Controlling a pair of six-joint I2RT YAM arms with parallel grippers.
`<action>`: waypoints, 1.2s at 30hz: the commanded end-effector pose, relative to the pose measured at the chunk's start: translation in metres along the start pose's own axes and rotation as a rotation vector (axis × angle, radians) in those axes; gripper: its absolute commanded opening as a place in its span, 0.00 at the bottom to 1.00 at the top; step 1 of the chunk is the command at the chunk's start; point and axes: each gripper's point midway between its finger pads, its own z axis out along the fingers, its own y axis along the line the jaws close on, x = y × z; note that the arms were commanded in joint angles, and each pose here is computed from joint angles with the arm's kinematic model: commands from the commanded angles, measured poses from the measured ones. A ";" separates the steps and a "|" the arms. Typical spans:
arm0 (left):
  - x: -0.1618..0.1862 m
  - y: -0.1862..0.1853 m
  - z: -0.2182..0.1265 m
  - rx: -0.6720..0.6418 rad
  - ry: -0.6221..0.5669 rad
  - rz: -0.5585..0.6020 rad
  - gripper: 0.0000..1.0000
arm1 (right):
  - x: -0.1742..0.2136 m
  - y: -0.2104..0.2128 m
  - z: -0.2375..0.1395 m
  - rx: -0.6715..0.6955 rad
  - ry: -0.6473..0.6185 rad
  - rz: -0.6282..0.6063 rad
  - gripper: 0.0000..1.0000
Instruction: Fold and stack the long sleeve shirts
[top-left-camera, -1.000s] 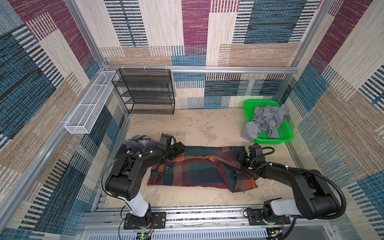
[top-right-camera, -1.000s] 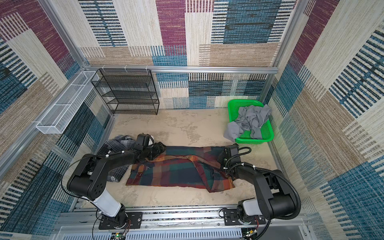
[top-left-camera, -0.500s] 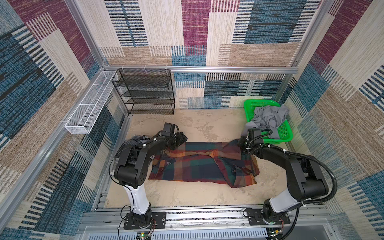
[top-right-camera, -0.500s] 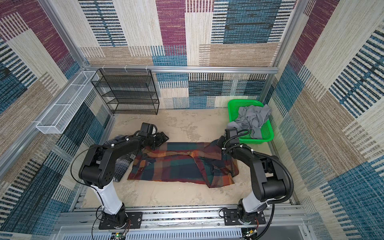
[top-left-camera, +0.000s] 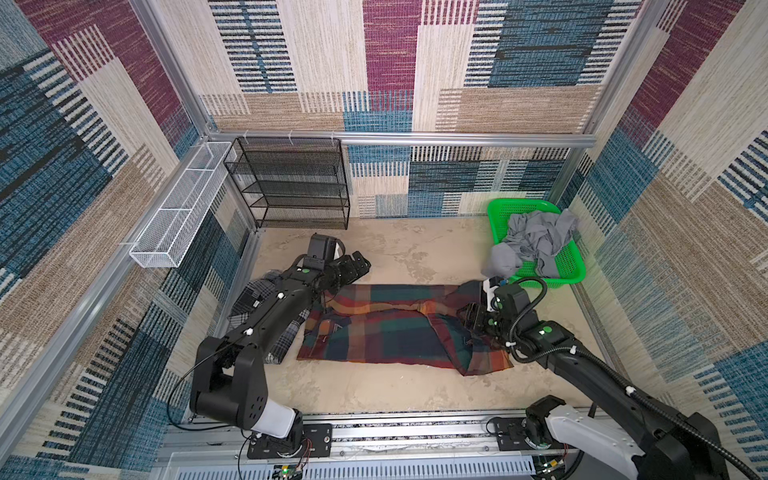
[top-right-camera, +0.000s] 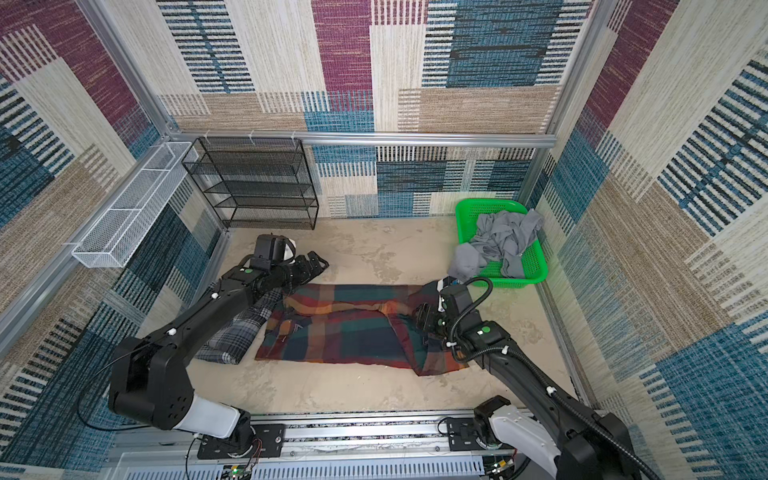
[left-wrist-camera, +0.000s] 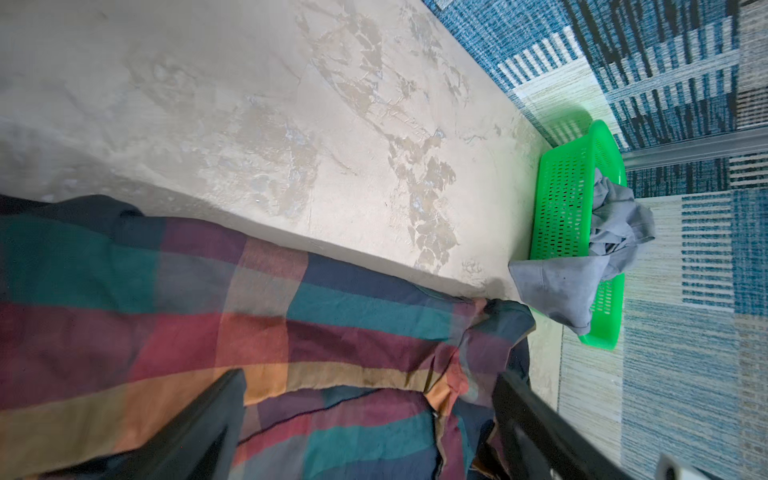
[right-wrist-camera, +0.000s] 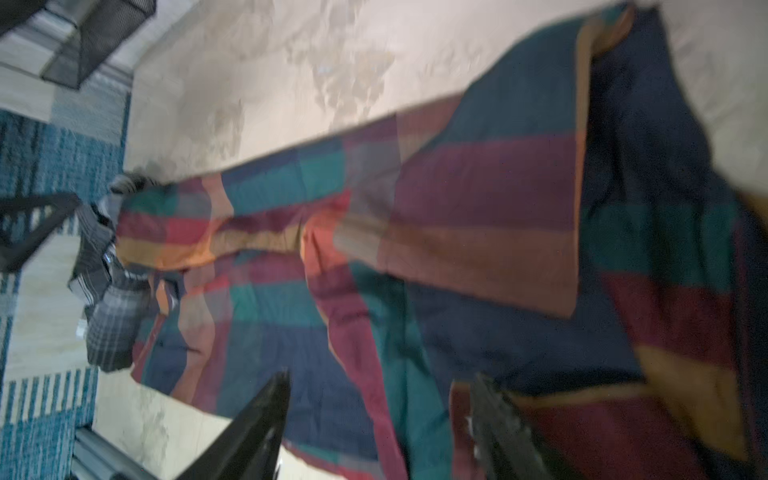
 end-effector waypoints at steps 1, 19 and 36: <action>0.009 0.020 -0.022 -0.095 0.006 0.104 0.97 | 0.024 -0.028 -0.003 0.122 0.039 0.059 0.71; 0.023 0.079 -0.106 -0.335 -0.155 0.352 0.99 | 0.032 -0.049 0.025 0.261 0.094 0.000 0.38; 0.025 0.078 -0.116 -0.317 -0.191 0.366 0.99 | 0.075 -0.063 0.036 0.342 0.205 -0.058 0.27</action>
